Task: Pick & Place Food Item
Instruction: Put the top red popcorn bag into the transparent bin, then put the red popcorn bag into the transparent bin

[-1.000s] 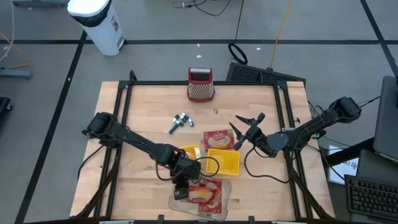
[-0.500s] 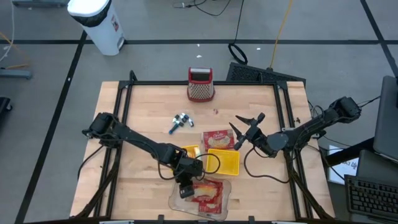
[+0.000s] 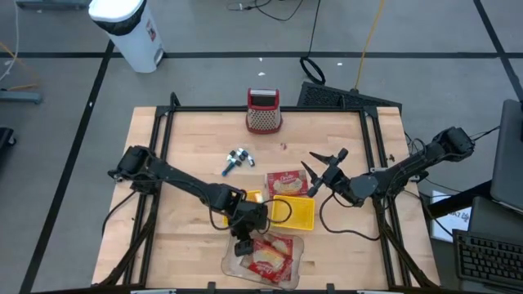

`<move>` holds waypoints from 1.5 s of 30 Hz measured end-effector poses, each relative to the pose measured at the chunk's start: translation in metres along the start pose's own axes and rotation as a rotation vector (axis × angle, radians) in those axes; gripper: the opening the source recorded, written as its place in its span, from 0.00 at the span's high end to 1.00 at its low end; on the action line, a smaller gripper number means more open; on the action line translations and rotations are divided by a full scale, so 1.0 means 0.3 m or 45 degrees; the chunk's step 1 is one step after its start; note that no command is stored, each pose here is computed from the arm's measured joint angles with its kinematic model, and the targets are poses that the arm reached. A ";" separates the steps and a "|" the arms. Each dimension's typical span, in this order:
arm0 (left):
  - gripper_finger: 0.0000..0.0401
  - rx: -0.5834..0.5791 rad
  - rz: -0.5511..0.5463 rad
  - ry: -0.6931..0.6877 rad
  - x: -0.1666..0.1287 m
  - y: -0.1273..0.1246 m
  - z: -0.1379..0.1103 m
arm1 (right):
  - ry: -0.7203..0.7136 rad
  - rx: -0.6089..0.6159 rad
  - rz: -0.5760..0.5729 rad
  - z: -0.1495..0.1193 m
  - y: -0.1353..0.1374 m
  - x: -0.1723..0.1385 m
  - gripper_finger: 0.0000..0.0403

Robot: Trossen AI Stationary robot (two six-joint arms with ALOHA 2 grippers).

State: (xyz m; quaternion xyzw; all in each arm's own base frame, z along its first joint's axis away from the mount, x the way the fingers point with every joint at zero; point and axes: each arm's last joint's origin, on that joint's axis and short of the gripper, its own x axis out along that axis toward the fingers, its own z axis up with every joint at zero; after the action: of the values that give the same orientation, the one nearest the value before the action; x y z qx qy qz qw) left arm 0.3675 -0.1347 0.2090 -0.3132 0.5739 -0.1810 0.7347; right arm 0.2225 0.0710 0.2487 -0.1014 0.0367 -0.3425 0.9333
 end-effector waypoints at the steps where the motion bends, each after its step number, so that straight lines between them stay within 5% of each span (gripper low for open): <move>1: 0.44 -0.020 -0.006 -0.006 -0.008 0.002 0.004 | 0.000 -0.002 0.000 0.000 0.000 0.000 0.58; 12: 0.42 0.152 0.105 -0.316 -0.207 -0.082 -0.015 | 0.002 -0.043 0.000 -0.001 0.000 0.000 0.58; 17: 0.42 0.436 0.366 -0.668 -0.330 -0.183 -0.092 | 0.020 -0.006 0.027 -0.010 0.008 -0.009 0.58; 20: 0.42 0.592 0.372 -0.847 -0.373 -0.209 -0.141 | 0.047 0.007 0.040 -0.023 0.013 -0.015 0.58; 24: 0.42 0.652 0.300 -1.002 -0.384 -0.134 -0.190 | 0.083 0.017 0.137 -0.043 0.017 -0.006 0.58; 29: 0.42 0.546 0.281 -1.151 -0.376 0.036 -0.248 | 0.151 0.086 0.311 -0.069 -0.008 0.063 0.58; 35: 0.42 0.485 0.288 -1.375 -0.434 0.168 -0.291 | 0.422 0.247 0.487 -0.146 -0.100 0.182 0.58; 45: 0.42 0.447 0.452 -1.488 -0.513 0.283 -0.323 | 1.032 0.552 0.342 -0.297 -0.275 0.246 0.58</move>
State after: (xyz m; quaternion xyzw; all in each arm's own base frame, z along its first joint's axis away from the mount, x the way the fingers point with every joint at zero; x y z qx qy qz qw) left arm 0.2244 -0.0001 0.2506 -0.1353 0.0830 0.0529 0.9859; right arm 0.2144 -0.0528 0.1792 0.2431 0.3382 -0.2305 0.8794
